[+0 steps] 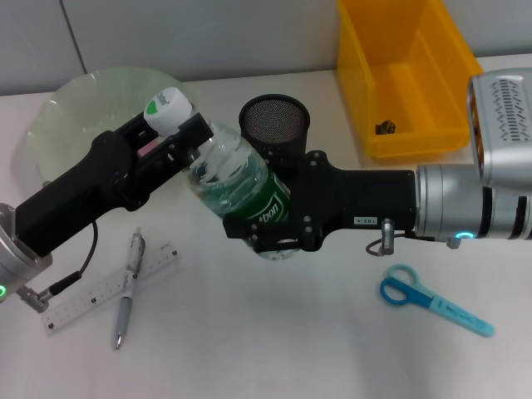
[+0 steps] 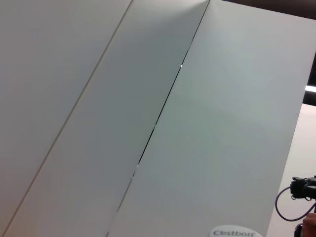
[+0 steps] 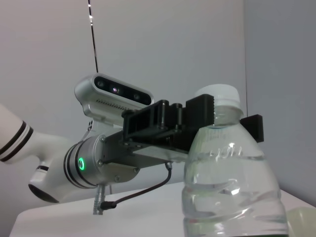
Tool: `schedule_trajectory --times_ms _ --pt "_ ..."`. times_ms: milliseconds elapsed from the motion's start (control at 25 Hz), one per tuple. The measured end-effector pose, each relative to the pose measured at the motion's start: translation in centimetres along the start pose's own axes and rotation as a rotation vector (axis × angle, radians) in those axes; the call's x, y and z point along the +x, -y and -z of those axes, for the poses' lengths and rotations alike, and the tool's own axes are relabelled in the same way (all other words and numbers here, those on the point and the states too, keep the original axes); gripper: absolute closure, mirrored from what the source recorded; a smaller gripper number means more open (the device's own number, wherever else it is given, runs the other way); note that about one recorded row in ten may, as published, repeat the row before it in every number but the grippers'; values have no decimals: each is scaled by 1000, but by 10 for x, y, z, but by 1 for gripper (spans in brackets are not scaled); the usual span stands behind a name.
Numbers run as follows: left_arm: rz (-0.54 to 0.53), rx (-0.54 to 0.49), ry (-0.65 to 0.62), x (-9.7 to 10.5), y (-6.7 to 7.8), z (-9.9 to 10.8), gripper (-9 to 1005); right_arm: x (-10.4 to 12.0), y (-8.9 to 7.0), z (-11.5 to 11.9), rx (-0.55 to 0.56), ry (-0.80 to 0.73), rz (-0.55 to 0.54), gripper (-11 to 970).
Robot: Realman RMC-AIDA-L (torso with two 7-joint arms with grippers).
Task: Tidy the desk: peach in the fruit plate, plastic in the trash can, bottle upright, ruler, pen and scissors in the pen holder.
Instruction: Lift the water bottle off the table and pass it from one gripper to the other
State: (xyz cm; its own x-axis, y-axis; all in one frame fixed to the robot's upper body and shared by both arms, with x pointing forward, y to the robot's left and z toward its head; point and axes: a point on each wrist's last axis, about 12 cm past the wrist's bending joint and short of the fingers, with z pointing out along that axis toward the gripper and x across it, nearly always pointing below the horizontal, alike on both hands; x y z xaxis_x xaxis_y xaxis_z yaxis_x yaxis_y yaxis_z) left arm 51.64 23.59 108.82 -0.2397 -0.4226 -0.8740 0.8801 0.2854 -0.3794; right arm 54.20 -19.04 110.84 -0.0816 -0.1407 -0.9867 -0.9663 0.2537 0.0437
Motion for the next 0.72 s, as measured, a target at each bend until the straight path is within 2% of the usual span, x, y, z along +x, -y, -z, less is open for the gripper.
schedule_trajectory --times_ms 120,360,720 --pt "-10 -1 9 -1 0 0 395 0 0 0 1 4 -1 164" --pt "-15 -2 12 -1 0 0 541 3 0 -1 0 6 -6 163" --pt "-15 2 12 -1 0 0 549 8 0 -3 -13 1 -7 160"
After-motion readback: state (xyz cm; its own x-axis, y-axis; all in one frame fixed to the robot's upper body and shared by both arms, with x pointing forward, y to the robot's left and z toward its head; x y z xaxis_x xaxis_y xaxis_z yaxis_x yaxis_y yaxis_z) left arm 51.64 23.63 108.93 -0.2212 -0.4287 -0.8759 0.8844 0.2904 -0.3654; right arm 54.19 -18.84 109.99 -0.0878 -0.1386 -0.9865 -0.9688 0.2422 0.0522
